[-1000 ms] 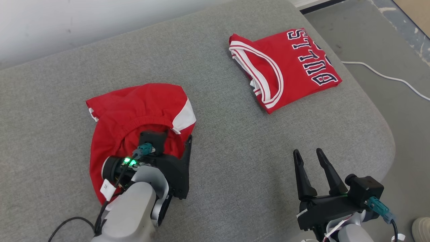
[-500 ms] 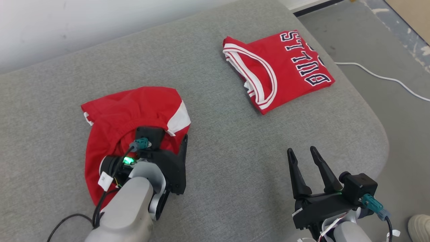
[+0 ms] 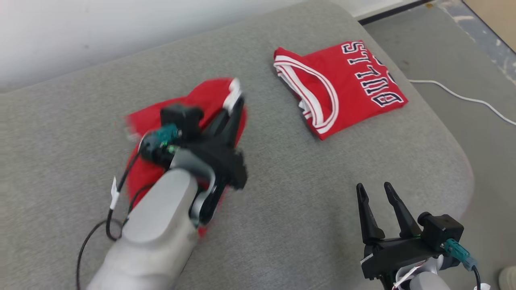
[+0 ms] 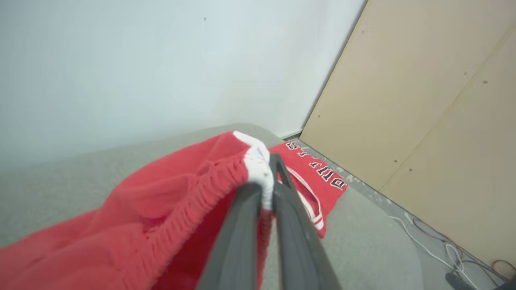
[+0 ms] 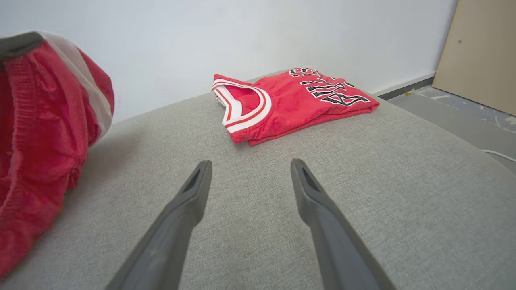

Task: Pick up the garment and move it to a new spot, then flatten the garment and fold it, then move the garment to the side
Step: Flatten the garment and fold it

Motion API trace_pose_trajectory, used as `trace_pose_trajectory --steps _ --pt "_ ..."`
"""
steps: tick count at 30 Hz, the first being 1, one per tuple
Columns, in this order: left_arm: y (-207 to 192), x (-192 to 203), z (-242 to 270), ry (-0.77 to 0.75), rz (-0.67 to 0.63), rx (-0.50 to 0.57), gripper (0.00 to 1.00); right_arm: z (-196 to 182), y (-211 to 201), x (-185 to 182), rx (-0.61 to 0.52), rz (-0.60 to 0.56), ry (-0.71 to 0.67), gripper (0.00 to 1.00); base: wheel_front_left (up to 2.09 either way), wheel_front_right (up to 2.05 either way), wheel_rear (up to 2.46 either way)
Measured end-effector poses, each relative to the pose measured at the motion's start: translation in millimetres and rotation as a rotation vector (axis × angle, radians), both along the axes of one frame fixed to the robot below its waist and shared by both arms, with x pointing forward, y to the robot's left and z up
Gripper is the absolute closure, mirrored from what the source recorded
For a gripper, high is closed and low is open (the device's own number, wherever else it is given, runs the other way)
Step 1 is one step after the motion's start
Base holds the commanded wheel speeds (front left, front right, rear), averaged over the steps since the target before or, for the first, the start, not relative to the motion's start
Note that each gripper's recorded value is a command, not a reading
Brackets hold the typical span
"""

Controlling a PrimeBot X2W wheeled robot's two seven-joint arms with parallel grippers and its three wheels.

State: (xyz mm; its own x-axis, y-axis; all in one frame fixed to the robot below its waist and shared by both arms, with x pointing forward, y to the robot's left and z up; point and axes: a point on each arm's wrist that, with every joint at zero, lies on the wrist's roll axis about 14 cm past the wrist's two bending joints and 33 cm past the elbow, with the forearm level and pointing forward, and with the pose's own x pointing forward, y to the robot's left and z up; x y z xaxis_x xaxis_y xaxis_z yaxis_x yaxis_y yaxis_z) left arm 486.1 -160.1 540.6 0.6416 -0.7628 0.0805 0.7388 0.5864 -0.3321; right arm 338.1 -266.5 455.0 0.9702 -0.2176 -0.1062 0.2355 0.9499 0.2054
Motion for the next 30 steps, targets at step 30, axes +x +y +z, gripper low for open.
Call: trace_pose_trajectory --steps 30 --pt "235.3 -44.7 -77.4 0.245 0.432 0.162 1.0 -0.1 81.8 55.2 0.024 0.279 -0.032 0.0 0.0 0.0 0.0"
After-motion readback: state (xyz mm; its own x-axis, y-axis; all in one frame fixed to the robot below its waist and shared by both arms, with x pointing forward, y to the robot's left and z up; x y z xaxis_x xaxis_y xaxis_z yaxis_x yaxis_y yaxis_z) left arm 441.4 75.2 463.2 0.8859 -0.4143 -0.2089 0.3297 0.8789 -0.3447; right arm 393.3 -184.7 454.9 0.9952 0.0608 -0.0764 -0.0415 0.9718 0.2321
